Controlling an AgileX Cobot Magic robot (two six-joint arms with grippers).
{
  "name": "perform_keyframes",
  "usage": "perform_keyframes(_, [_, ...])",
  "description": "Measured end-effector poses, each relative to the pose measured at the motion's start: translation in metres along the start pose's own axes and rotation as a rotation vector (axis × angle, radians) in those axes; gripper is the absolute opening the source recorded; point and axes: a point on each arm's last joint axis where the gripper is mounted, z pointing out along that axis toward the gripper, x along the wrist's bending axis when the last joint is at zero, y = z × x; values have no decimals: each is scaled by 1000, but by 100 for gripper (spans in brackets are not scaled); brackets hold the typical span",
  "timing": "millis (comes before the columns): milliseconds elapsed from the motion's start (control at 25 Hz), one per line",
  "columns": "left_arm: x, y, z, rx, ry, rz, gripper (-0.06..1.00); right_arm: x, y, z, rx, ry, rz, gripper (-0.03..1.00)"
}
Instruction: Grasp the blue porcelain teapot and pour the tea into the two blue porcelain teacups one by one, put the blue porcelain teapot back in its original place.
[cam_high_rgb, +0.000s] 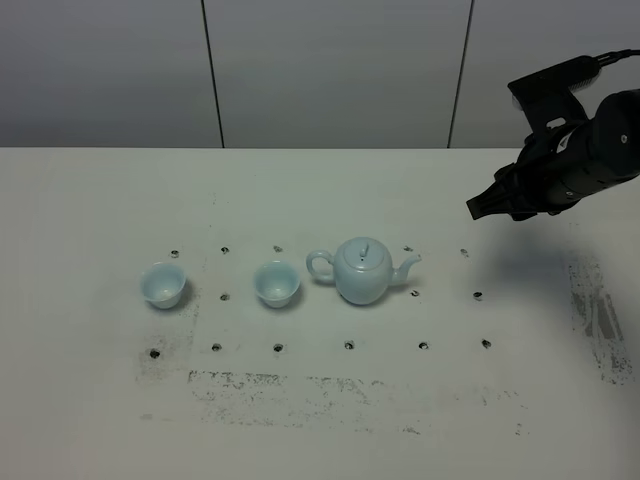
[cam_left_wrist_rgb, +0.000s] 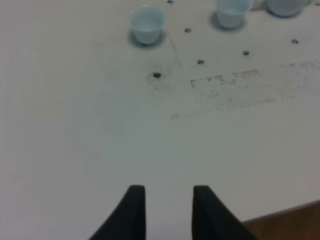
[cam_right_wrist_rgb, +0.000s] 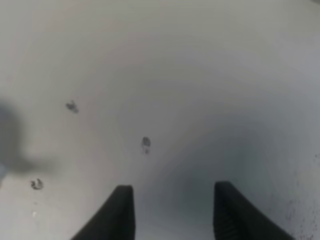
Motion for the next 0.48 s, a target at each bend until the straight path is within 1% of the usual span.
perform_keyframes(80, [0,0,0,0,0,1,29,1,2,0,-16,1,-11,38])
perform_keyframes(200, [0,0,0,0,0,1,29,11,8,-2,-45,14,-84,38])
perform_keyframes(320, [0,0,0,1,-1,1,29,37,20,-5,-77,48,-181,38])
perform_keyframes(480, [0,0,0,1,-1,1,29,70,45,-1,-65,108,-253,38])
